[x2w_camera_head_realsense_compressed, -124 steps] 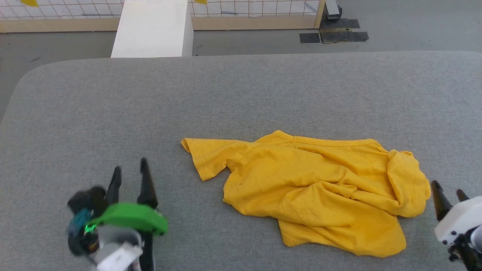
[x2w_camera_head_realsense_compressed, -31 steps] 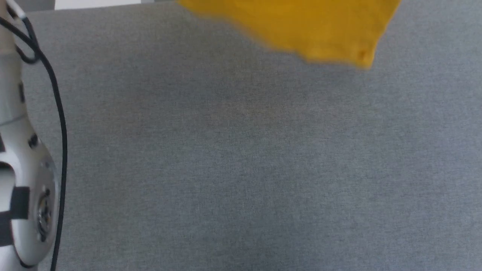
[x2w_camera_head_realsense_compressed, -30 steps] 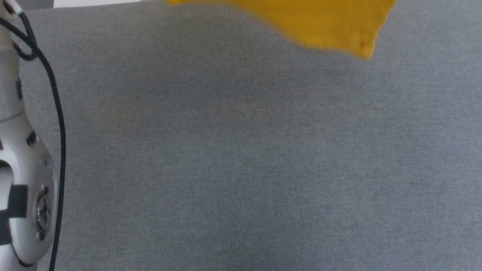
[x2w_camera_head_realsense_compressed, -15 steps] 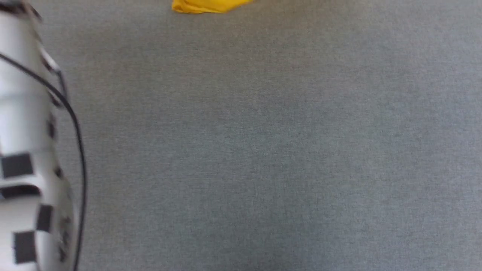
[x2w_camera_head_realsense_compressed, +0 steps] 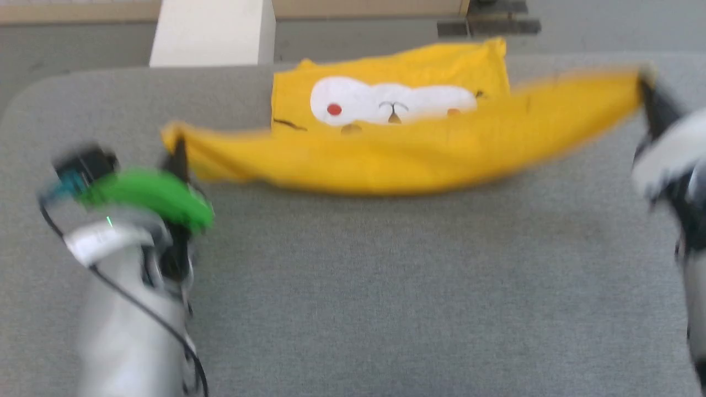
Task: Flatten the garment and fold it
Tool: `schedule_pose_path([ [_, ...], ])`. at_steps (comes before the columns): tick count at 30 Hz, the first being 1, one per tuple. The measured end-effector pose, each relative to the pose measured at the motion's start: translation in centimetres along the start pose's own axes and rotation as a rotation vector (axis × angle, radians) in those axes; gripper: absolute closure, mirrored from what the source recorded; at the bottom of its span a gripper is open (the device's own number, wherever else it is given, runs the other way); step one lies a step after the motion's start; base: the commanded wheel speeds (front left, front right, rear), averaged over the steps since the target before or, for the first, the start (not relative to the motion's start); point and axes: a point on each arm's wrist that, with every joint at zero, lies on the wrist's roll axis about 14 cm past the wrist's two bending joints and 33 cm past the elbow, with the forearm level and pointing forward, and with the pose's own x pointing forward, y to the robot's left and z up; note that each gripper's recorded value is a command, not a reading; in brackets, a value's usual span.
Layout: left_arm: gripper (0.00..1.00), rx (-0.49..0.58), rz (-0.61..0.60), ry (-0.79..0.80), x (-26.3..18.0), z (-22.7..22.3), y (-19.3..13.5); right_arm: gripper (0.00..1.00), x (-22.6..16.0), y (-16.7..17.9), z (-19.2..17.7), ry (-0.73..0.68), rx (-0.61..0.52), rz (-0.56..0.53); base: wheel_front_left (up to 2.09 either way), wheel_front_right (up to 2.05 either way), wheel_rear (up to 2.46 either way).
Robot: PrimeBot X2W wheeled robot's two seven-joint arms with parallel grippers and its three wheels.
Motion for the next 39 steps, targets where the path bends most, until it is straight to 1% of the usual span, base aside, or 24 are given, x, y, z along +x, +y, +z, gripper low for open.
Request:
schedule_pose_path([
  [3, 1.0, -0.045, 0.033, 0.078, -3.9, -3.4, 1.3, 1.0, -4.2, -1.7, -4.4, 0.104, 0.011, -0.041, 0.0, 0.0, 0.0],
  [6, 1.0, -0.094, 0.086, 0.145, -7.7, -6.1, 3.0, 1.0, -8.1, -3.6, -7.3, 0.168, 0.011, -0.092, 0.0, 0.0, 0.0],
  [7, 1.0, -0.117, 0.106, 0.16, -8.7, -6.7, 3.5, 1.0, -9.3, -4.2, -8.0, 0.187, 0.016, -0.11, 0.0, 0.0, 0.0],
  [9, 1.0, -0.13, 0.145, 0.195, -10.8, -7.9, 4.5, 1.0, -11.8, -5.5, -9.3, 0.23, 0.002, -0.147, 0.0, 0.0, 0.0],
  [10, 1.0, -0.144, 0.174, 0.204, -12.1, -8.2, 5.3, 1.0, -13.2, -6.2, -10.1, 0.258, 0.013, -0.172, 0.0, 0.0, 0.0],
  [13, 1.0, -0.169, 0.231, 0.225, -14.4, -8.5, 6.7, 1.0, -16.1, -7.2, -11.6, 0.321, 0.046, -0.213, 0.0, 0.0, 0.0],
  [14, 1.0, -0.169, 0.247, 0.241, -15.0, -8.7, 7.0, 1.0, -16.8, -7.4, -11.9, 0.338, 0.05, -0.223, 0.0, 0.0, 0.0],
  [16, 1.0, -0.122, 0.278, 0.297, -16.3, -9.3, 7.8, 1.0, -18.3, -7.8, -12.4, 0.38, 0.061, -0.242, 0.0, 0.0, 0.0],
  [18, 1.0, -0.074, 0.299, 0.347, -17.1, -9.7, 8.3, 1.0, -19.0, -7.8, -12.5, 0.414, 0.048, -0.246, 0.0, 0.0, 0.0],
  [19, 1.0, -0.045, 0.307, 0.375, -17.5, -9.9, 8.4, 1.0, -19.2, -7.7, -12.3, 0.429, 0.035, -0.245, 0.0, 0.0, 0.0],
  [20, 1.0, 0.121, 0.311, 0.459, -18.1, -10.4, 8.7, 1.0, -19.1, -6.8, -12.1, 0.498, -0.069, -0.216, 0.0, 0.0, 0.0],
  [23, 1.0, 0.211, 0.291, 0.499, -18.0, -10.7, 8.2, 1.0, -19.1, -5.4, -13.3, 0.631, -0.203, -0.164, 0.0, 0.0, 0.0],
  [25, 1.0, 0.225, 0.286, 0.511, -17.9, -11.1, 7.9, 1.0, -19.1, -4.1, -14.9, 0.742, -0.263, -0.118, 0.0, 0.0, 0.0],
  [28, 1.0, 0.218, 0.28, 0.505, -17.6, -11.2, 7.6, 1.0, -19.4, -2.9, -17.2, 0.895, -0.336, -0.071, 0.0, 0.0, 0.0],
  [31, 1.0, 0.194, 0.275, 0.483, -17.4, -11.2, 7.2, 1.0, -20.0, -2.3, -19.4, 1.009, -0.386, -0.034, 0.0, 0.0, 0.0],
  [33, 1.0, 0.181, 0.267, 0.464, -17.2, -11.1, 7.0, 1.0, -20.3, -2.1, -20.2, 1.043, -0.4, -0.019, 0.0, 0.0, 0.0],
  [34, 1.0, 0.178, 0.263, 0.454, -17.1, -11.0, 6.9, 0.16, -20.1, -1.9, -20.3, 1.041, -0.393, -0.011, 0.0, 0.0, 0.0],
  [35, 1.0, 0.176, 0.257, 0.446, -17.1, -10.9, 6.8, 0.0, -19.8, -1.8, -20.2, 1.028, -0.383, -0.008, 0.0, 0.0, 0.0],
  [36, 1.0, 0.169, 0.254, 0.439, -17.0, -10.8, 6.6, 0.0, -19.5, -1.8, -20.0, 1.011, -0.373, -0.007, 0.0, 0.0, 0.0],
  [39, 1.0, 0.169, 0.242, 0.419, -16.8, -10.5, 6.3, 0.0, -18.3, -1.4, -18.6, 0.912, -0.289, -0.011, 0.0, 0.0, 0.0],
])
